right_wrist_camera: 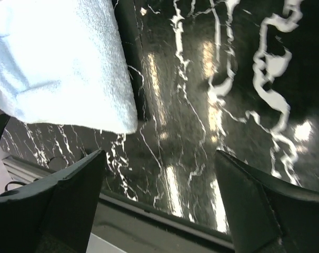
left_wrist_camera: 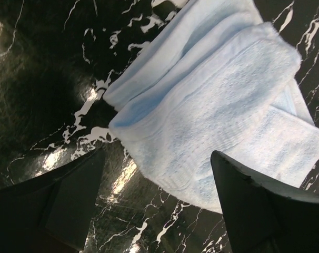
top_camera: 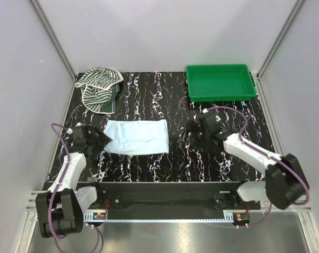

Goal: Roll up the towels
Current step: Fold the towel

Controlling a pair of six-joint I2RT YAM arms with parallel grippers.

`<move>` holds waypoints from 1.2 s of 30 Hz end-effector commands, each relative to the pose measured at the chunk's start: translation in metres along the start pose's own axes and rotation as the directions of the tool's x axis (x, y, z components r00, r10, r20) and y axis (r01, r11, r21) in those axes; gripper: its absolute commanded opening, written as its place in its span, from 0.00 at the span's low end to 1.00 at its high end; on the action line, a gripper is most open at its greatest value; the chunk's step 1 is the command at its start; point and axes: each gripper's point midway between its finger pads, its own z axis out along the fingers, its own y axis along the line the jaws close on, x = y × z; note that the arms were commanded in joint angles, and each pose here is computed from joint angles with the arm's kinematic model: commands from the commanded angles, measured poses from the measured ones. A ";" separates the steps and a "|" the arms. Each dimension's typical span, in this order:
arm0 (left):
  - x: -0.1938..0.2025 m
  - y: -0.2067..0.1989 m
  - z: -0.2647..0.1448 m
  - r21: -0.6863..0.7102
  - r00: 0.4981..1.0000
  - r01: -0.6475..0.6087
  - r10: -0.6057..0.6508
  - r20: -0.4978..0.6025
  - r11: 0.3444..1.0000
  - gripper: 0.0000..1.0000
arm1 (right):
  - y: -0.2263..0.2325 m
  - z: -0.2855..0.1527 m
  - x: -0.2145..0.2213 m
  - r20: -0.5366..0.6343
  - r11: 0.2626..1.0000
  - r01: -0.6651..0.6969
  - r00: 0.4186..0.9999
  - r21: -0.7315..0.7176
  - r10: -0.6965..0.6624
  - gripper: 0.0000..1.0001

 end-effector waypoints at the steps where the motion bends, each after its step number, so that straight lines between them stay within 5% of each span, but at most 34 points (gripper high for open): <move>1: -0.006 -0.005 0.000 0.040 0.998 0.026 -0.028 0.048 0.999 0.85 | 0.039 0.020 -0.010 0.028 0.988 0.043 0.999 -0.150 -0.040 0.89; 17: -0.014 0.003 0.017 0.020 0.995 0.033 -0.035 0.096 0.999 0.70 | 0.054 0.098 0.031 -0.113 0.977 0.050 0.991 -0.206 -0.075 0.66; 22: -0.017 -0.002 0.024 0.034 0.995 0.043 -0.046 0.092 0.999 0.47 | 0.051 0.107 0.040 -0.138 0.979 0.039 0.988 -0.202 -0.068 0.41; 23: -0.018 -0.002 0.025 0.035 0.995 0.045 -0.048 0.087 0.998 0.32 | 0.050 0.107 0.040 -0.139 0.979 0.040 0.988 -0.198 -0.069 0.38; 26: -0.022 -0.008 0.025 0.033 0.997 0.024 -0.026 0.073 0.999 0.10 | 0.047 0.105 0.039 -0.132 0.982 0.042 0.989 -0.186 -0.068 0.27; 30: -0.029 -0.014 0.021 0.028 0.998 0.010 -0.012 0.062 1.000 0.02 | 0.037 0.101 0.040 -0.132 0.989 0.051 0.989 -0.136 -0.069 0.24; 36: -0.046 -0.045 0.003 0.082 0.991 -0.075 0.065 0.119 0.994 0.03 | 0.010 0.093 0.038 -0.109 0.998 0.055 0.992 -0.037 -0.059 0.20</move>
